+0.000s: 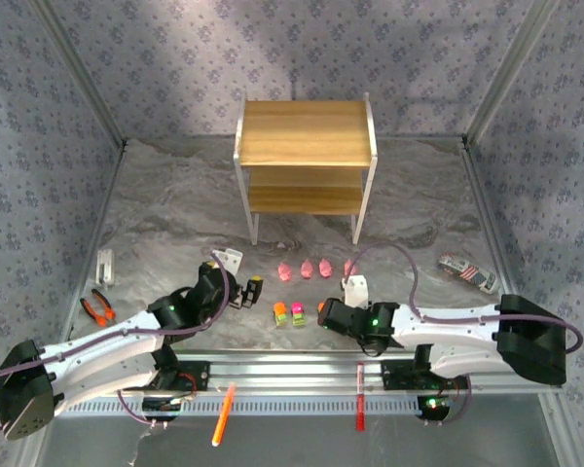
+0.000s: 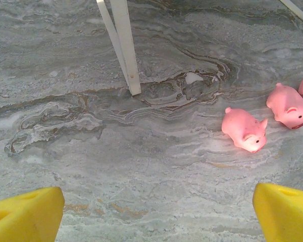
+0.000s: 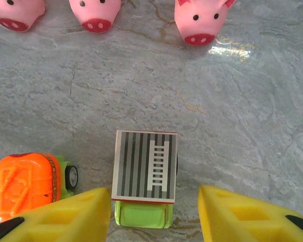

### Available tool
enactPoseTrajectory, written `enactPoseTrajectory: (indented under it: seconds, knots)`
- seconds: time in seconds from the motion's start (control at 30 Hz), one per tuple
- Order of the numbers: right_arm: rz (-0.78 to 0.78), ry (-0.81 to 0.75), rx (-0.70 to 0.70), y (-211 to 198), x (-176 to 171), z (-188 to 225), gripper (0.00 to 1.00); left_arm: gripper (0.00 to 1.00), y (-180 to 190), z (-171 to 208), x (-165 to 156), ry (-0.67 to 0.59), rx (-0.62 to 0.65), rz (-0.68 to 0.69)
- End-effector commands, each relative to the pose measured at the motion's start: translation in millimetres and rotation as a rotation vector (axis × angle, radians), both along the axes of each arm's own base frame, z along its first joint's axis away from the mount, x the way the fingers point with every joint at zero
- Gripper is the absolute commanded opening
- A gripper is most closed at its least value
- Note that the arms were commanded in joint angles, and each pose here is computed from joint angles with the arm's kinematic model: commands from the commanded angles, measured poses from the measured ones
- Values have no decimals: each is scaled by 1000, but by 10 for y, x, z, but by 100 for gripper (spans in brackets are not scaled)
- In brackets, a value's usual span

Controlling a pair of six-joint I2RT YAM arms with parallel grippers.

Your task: Place and organize the plastic toys onto the shelf

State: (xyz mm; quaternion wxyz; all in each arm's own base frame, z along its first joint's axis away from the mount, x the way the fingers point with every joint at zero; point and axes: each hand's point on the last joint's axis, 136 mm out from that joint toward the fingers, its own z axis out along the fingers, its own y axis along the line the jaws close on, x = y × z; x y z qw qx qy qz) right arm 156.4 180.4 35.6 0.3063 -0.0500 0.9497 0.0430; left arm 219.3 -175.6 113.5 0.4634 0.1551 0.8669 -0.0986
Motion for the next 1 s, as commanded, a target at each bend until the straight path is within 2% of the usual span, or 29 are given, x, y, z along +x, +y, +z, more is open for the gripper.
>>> enactPoseTrajectory:
  seconds: [0.0, 0.63, 0.97]
  knots:
    - [12, 13, -13, 5, -3, -51, 49, 96, -94, 156, 31, -19, -50, -3]
    - [0, 13, -30, 22, 57, -97, 39, 96, -88, 149, 36, -19, -43, 2]
    - [-9, 8, -32, -1, 71, -87, 26, 96, -85, 145, 38, -18, -40, 3]
